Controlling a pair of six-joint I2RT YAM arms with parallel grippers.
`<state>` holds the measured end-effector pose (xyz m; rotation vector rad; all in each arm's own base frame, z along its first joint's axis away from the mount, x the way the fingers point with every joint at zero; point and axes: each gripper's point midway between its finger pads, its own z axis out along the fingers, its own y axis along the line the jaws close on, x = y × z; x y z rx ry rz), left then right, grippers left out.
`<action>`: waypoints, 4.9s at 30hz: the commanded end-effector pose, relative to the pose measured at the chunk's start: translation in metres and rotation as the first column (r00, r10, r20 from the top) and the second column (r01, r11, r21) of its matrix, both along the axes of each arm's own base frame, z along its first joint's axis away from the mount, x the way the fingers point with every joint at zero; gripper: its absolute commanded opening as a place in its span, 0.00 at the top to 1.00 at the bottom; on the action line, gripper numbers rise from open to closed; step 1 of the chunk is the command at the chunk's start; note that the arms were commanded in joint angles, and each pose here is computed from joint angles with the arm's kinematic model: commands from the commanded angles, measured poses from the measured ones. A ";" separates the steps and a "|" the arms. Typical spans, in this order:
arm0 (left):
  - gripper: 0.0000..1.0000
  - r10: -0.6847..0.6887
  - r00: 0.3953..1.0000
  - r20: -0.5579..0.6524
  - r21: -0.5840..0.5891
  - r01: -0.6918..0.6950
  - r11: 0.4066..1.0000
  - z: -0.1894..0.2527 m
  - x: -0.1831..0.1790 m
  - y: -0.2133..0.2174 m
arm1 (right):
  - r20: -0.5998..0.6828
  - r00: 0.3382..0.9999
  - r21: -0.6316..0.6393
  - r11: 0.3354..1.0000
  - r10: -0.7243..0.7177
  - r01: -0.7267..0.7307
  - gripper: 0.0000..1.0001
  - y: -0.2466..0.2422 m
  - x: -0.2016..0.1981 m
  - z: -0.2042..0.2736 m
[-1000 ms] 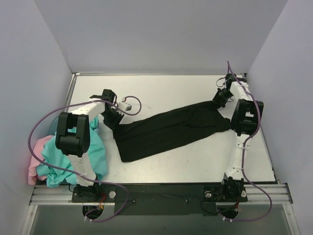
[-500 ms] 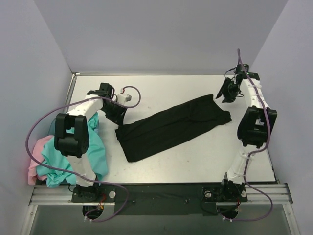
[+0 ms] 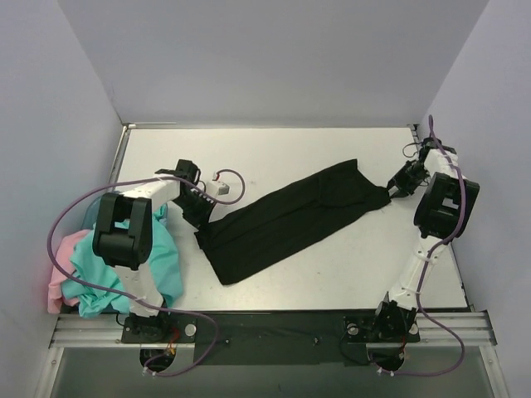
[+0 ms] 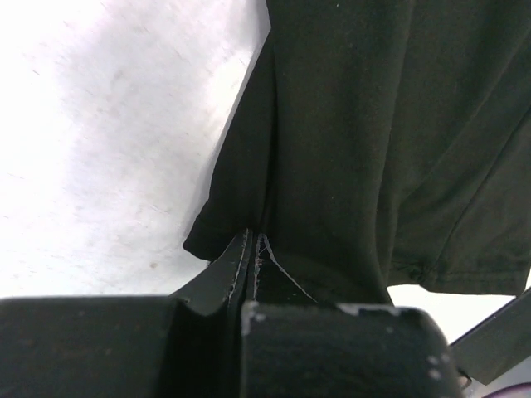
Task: Fold and stack the t-shirts
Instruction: Rotate the tshirt 90 degrees, then grab the bottom of the folded rectangular tshirt with both arms
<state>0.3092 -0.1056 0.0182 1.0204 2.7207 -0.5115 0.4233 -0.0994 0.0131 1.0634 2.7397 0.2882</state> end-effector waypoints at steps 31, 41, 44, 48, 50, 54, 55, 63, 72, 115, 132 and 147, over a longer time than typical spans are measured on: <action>0.59 -0.034 0.999 -0.031 -0.023 0.033 0.999 0.057 -0.063 -0.019 | 0.488 0.869 -0.087 0.987 -0.078 0.137 0.28 0.006 0.151 0.118; 0.58 -0.079 0.994 0.072 -0.125 0.087 0.988 0.075 -0.077 -0.039 | 0.295 0.955 0.038 0.999 -0.021 0.010 0.41 0.060 0.059 0.059; 0.57 -0.124 0.981 0.152 -0.181 0.151 0.972 0.083 -0.080 -0.046 | 0.322 0.941 0.122 0.991 -0.100 0.063 0.43 0.062 0.084 0.053; 0.56 -0.196 0.950 0.244 -0.225 0.252 0.941 0.082 -0.089 -0.045 | 0.310 0.927 0.199 0.968 -0.212 0.154 0.43 0.059 0.114 0.033; 0.55 -0.255 0.914 0.315 -0.264 0.343 0.901 0.088 -0.095 -0.048 | 0.290 0.920 0.236 0.952 -0.262 0.197 0.44 0.057 0.123 0.024; 0.51 -0.409 0.780 0.474 -0.191 0.545 0.817 0.092 -0.100 -0.051 | 0.275 0.904 0.343 0.912 -0.328 0.226 0.55 0.066 0.146 0.009; 0.51 -0.428 0.772 0.470 -0.190 0.562 0.805 0.091 -0.100 -0.051 | 0.286 0.898 0.362 0.906 -0.334 0.221 0.66 0.068 0.155 0.002; 0.50 -0.526 0.674 0.519 -0.159 0.680 0.716 0.077 -0.093 -0.062 | 0.449 0.797 0.509 0.849 -0.405 0.145 1.00 0.071 0.239 0.015; 0.49 -0.592 0.558 0.581 -0.057 0.754 0.655 0.056 -0.099 -0.095 | 0.616 0.562 0.586 0.798 -0.552 0.141 0.83 0.061 0.317 0.044; 1.00 -0.811 0.091 0.578 0.129 0.971 0.201 0.009 -0.162 -0.188 | -0.104 0.901 0.225 0.892 0.422 -0.392 0.71 0.235 -0.273 -0.012; 0.57 -0.875 0.078 0.478 0.104 0.984 0.144 0.038 -0.180 -0.165 | -0.192 0.881 0.209 0.895 0.432 -0.393 0.63 0.211 -0.329 -0.001; 0.28 -0.766 -0.020 0.643 0.224 0.961 0.163 0.015 -0.157 -0.213 | -0.187 0.898 0.244 0.904 0.399 -0.351 0.74 0.226 -0.328 -0.017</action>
